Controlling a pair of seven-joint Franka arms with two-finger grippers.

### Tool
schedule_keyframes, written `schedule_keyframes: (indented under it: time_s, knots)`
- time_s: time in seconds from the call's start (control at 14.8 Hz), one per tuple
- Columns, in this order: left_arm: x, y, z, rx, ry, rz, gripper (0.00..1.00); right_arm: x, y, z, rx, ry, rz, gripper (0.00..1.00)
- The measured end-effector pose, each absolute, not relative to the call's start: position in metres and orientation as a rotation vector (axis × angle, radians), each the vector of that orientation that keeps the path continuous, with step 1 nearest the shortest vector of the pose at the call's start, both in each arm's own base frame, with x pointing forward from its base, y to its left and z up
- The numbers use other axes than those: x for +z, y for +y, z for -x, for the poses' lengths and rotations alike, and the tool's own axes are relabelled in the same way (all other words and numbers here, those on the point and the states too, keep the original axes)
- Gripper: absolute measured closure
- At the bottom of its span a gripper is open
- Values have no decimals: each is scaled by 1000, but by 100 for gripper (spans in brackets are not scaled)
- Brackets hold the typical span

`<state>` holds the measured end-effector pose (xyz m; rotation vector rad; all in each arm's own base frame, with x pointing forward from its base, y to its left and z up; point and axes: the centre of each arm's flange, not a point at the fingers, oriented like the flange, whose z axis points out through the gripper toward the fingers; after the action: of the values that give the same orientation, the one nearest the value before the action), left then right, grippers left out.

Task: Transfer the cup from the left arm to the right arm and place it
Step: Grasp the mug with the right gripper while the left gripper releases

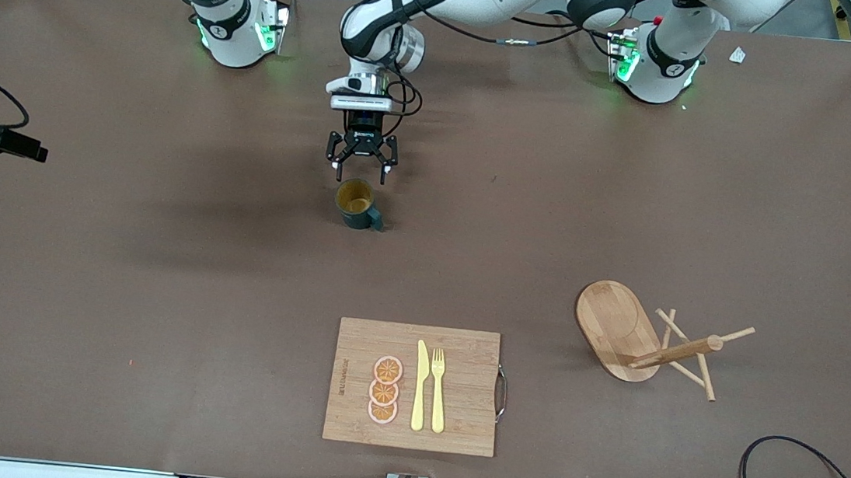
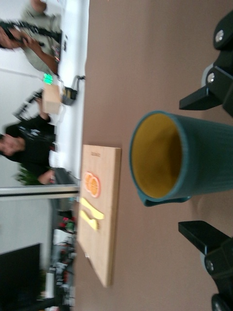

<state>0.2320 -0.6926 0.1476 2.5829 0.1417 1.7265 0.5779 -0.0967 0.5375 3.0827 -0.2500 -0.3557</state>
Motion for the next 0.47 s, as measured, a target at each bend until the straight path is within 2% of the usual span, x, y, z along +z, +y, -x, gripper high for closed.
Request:
schedule_keyframes:
  time_s: [0.27,0.47]
  knots:
    - [228,-687,-274,1301,363,-2835,0,539,-64,-583,-329,-759,-2953,0]
    - [304,-659,-338,917,471,-2972,0,533,18,-587,-304,-1089,-2788,0]
